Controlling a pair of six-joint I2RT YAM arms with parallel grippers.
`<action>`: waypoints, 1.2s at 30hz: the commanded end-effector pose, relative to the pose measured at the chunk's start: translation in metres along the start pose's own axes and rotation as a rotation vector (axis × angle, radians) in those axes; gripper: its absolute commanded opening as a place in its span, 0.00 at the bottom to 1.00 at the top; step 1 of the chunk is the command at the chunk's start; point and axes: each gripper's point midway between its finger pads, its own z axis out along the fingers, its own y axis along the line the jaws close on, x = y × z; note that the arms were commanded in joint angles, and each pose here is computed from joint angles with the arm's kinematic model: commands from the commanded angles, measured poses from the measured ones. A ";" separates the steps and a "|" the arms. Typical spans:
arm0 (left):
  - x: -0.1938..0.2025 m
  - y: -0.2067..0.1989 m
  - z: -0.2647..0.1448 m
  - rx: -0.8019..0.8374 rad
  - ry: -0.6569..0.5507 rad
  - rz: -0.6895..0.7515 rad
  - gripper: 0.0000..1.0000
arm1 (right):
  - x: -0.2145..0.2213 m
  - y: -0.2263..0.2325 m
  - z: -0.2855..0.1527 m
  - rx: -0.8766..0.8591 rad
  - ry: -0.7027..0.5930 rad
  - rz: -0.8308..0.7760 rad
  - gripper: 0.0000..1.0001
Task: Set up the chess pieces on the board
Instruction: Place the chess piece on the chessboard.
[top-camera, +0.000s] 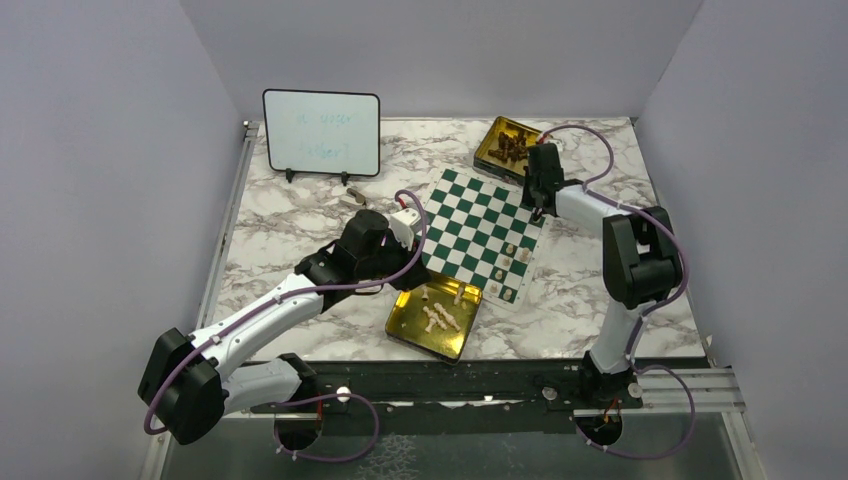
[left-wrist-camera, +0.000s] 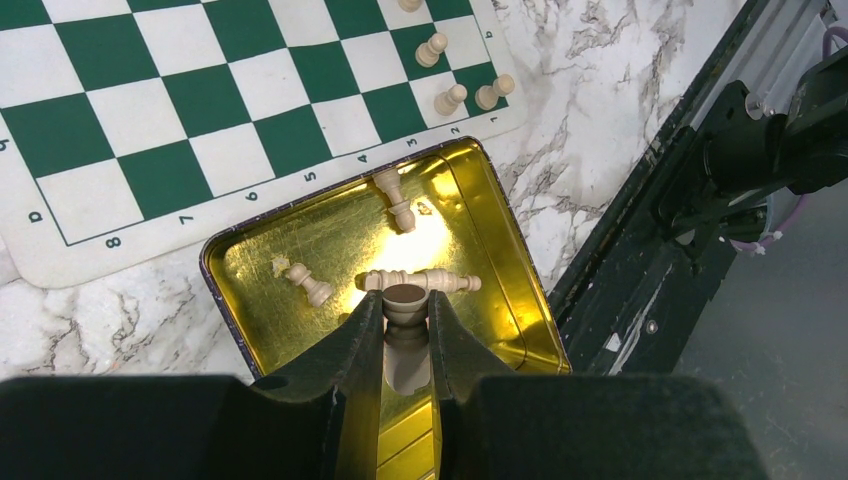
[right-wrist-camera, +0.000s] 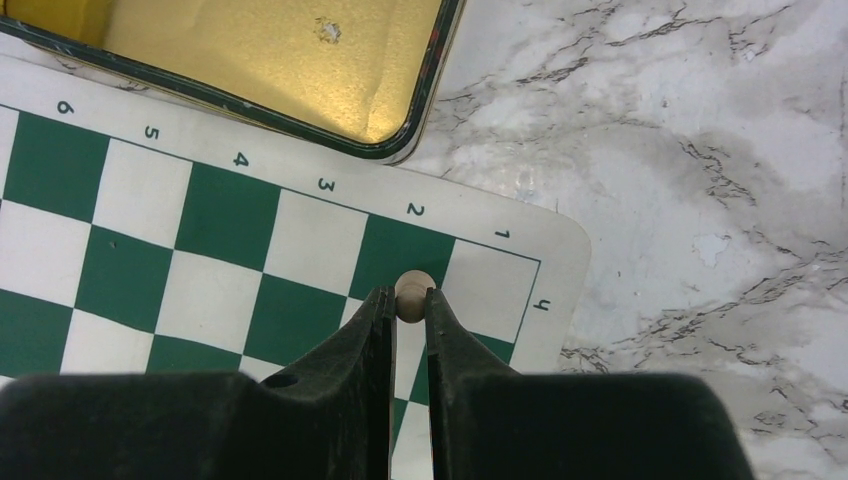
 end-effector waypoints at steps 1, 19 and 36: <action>-0.006 -0.003 -0.004 0.007 -0.021 0.017 0.15 | -0.006 0.009 0.007 -0.035 -0.006 0.024 0.18; -0.006 -0.001 -0.005 -0.003 -0.028 0.018 0.15 | 0.000 0.008 0.020 -0.017 0.010 0.002 0.18; -0.005 0.000 -0.006 -0.008 -0.028 0.017 0.15 | 0.003 0.007 0.023 -0.004 0.034 -0.002 0.37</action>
